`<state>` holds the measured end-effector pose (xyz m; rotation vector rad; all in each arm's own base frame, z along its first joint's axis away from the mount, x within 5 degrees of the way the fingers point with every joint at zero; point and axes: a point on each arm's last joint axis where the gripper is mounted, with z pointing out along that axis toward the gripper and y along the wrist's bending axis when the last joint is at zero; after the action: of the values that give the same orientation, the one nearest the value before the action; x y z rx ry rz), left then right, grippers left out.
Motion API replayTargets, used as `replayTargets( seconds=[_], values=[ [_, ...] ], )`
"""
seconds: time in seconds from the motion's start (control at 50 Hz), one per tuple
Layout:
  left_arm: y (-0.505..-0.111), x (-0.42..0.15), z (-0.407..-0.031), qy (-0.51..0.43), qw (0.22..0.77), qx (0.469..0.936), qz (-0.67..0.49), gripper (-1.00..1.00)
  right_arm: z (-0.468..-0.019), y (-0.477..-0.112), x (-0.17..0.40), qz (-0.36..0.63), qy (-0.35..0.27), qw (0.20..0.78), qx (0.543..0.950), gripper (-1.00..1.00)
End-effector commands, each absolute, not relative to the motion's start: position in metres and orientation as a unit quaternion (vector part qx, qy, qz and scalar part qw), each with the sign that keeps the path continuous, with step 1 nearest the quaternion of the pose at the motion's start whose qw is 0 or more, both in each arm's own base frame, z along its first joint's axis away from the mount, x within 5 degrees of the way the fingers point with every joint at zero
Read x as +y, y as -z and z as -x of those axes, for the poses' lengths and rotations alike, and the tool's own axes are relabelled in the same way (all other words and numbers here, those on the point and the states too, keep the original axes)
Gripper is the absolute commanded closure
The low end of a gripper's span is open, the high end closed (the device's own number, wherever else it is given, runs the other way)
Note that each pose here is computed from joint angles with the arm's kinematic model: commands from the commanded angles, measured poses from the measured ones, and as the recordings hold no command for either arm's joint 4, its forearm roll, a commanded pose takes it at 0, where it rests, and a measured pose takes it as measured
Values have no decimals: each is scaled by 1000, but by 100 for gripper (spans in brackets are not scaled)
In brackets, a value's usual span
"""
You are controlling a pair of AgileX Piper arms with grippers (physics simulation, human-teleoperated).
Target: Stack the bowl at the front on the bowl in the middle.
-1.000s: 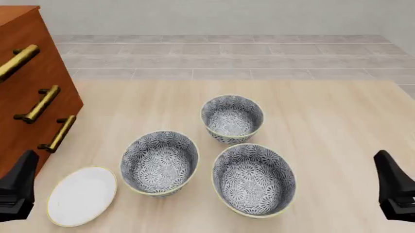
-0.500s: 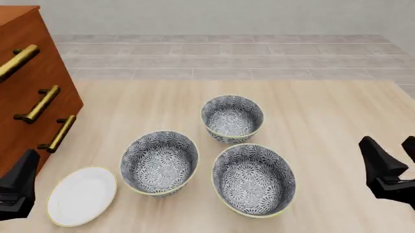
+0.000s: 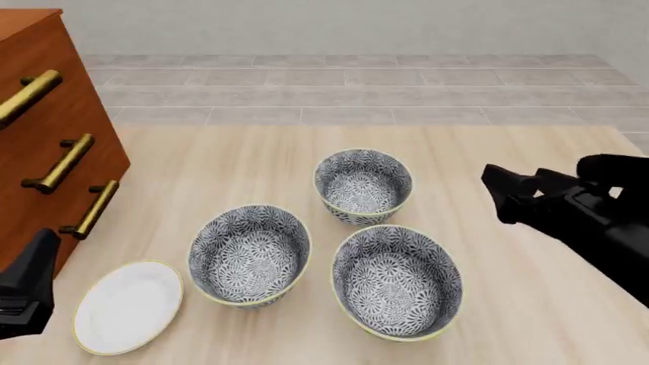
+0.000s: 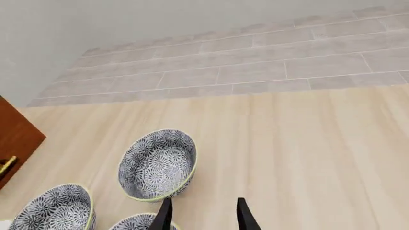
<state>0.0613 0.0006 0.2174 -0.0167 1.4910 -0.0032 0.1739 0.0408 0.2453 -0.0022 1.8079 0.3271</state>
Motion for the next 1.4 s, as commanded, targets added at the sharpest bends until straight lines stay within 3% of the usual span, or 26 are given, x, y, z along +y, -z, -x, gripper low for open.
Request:
replayTargets(
  seconds=[0.02, 0.28, 0.66, 0.94, 1.4],
  values=[
    [-218, 1, -62, 2, 735, 678, 10, -100, -207, -243, 65, 6, -172, 559, 811, -100],
    [-217, 0, -62, 4, 733, 680, 8, -100, -242, -236, 91, 8, -185, 505, 843, -100],
    [-218, 1, -63, 4, 733, 680, 11, -100, -285, -243, 99, -15, -178, 484, 857, -100],
    [-219, 1, -64, 3, 734, 679, 12, -100, -324, -218, 100, -22, -153, 455, 877, -100],
    [-222, 1, -70, 4, 732, 681, 18, -100, -343, -186, 113, 0, -140, 425, 894, -100]
  ],
)
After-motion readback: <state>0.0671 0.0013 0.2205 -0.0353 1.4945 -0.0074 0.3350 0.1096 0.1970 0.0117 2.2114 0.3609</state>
